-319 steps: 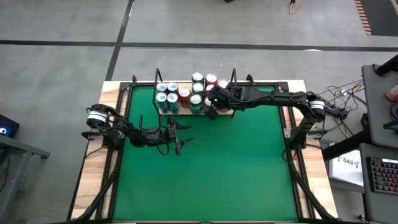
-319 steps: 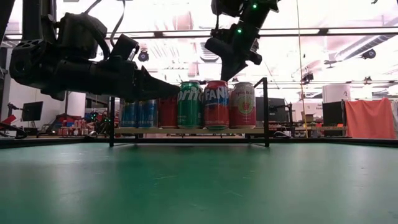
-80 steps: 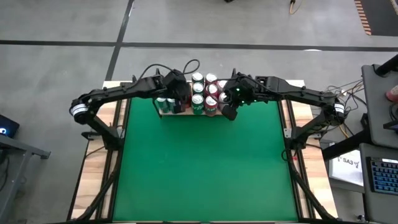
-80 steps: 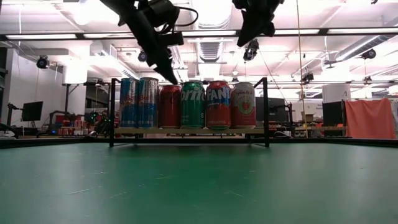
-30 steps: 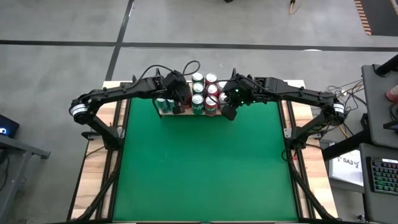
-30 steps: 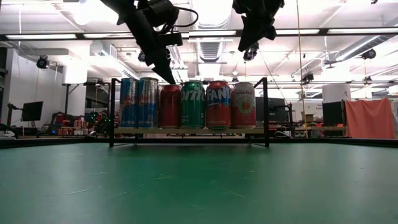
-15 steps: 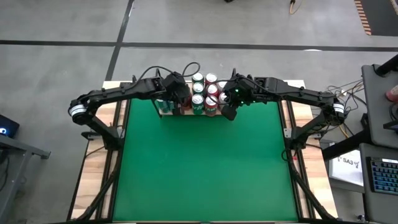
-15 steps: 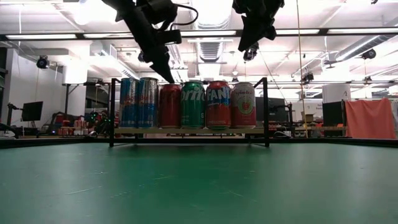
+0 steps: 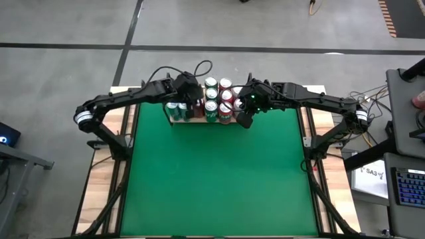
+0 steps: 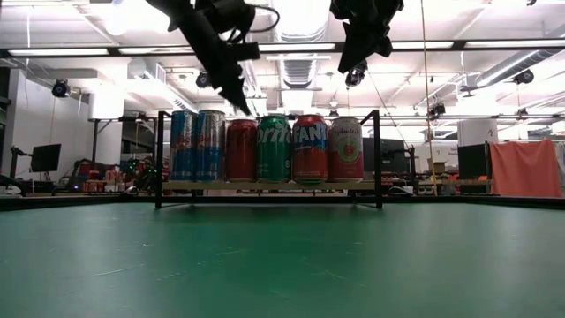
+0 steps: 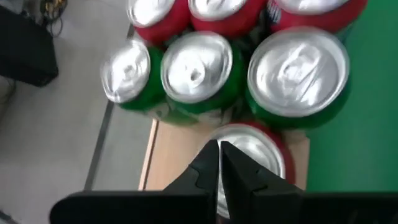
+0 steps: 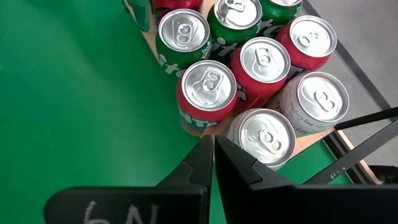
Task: Pick and place cans onto a shelf
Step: Adjust the soda cans on the shelf
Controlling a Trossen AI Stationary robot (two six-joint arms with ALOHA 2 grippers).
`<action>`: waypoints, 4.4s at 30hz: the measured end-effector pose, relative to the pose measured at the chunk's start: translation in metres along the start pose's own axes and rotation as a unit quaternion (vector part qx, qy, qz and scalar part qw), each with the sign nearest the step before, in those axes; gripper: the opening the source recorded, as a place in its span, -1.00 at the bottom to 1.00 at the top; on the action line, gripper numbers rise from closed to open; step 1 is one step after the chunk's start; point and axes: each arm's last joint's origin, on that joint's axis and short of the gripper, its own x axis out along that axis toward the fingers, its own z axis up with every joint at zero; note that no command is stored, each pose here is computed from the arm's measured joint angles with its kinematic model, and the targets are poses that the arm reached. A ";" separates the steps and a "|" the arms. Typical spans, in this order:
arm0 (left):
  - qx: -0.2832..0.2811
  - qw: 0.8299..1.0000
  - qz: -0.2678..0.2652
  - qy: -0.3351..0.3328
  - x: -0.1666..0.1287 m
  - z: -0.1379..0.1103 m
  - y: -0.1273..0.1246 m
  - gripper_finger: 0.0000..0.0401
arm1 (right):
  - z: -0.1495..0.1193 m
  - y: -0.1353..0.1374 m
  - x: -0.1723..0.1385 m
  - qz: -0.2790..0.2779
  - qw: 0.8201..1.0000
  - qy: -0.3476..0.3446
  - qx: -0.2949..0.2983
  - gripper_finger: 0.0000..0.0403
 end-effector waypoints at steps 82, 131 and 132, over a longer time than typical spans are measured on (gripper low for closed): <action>-0.056 0.976 -0.129 -0.165 -0.057 -0.024 -0.074 -1.00 | -0.022 -0.005 0.082 0.063 0.995 -0.061 -0.045 -0.95; -0.042 0.996 0.015 0.081 -0.116 -0.102 -0.067 -1.00 | -0.024 0.008 0.009 0.035 0.996 -0.074 -0.025 -0.95; -0.041 0.996 0.016 0.082 -0.115 -0.102 -0.067 -1.00 | -0.024 0.009 0.010 0.035 0.996 -0.073 -0.026 -0.95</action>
